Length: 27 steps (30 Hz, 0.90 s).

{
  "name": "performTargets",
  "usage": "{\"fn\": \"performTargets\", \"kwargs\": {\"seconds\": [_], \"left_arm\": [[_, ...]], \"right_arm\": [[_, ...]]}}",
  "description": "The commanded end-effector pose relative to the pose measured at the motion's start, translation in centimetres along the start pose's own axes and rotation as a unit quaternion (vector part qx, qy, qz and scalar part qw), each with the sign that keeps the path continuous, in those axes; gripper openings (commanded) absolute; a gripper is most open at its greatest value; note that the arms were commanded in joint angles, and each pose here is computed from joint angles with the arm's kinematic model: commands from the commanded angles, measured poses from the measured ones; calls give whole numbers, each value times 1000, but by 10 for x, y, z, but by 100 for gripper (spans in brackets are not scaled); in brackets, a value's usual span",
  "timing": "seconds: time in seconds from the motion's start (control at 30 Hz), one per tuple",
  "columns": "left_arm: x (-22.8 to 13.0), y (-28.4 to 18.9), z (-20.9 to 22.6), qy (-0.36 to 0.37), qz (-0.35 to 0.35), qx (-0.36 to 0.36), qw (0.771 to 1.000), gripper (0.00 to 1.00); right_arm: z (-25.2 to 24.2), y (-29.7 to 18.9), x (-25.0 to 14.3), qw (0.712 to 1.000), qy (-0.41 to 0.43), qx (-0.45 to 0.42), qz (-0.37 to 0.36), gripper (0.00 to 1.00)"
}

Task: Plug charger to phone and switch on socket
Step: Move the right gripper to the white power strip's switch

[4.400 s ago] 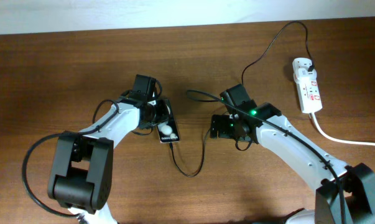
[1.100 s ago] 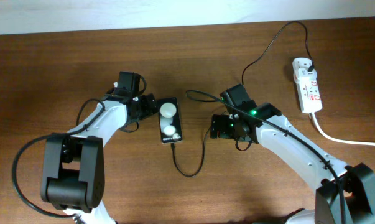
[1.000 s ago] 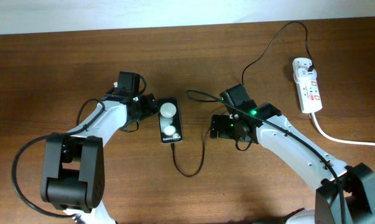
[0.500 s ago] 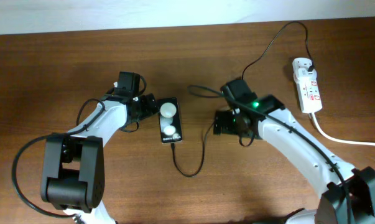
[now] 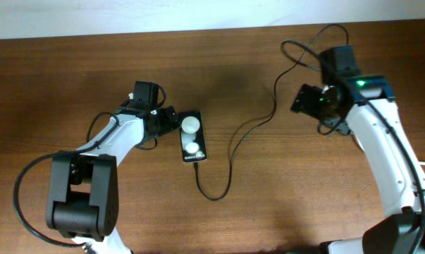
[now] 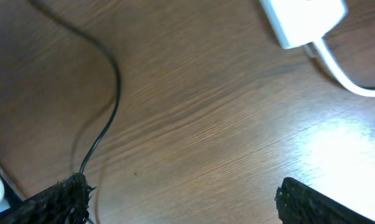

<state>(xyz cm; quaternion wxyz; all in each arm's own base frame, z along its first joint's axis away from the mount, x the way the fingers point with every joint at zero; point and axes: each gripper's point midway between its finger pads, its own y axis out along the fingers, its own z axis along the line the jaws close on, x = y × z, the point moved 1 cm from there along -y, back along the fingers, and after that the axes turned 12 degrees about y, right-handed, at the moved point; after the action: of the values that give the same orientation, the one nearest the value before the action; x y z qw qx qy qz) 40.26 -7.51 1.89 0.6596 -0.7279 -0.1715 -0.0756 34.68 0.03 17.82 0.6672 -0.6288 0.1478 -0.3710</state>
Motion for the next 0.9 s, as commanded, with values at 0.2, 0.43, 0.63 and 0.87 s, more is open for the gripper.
{"fn": "performTargets", "kwargs": {"seconds": [0.2, 0.43, 0.63, 0.87], "left_arm": [[-10, 6, 7, -2, 17, 8, 1000, 99], [-10, 6, 7, -2, 17, 9, 1000, 99], [-10, 6, 7, -2, 17, 9, 1000, 99], [-10, 6, 7, -2, 17, 9, 1000, 99]], "right_arm": [[-22, -1, 37, 996, 82, 12, -20, 99], [-22, 39, 54, 996, 85, -25, -33, 99], [-34, 67, 66, 986, 131, -78, -60, 99], [-67, 63, 64, 975, 181, -125, -32, 99]]}}
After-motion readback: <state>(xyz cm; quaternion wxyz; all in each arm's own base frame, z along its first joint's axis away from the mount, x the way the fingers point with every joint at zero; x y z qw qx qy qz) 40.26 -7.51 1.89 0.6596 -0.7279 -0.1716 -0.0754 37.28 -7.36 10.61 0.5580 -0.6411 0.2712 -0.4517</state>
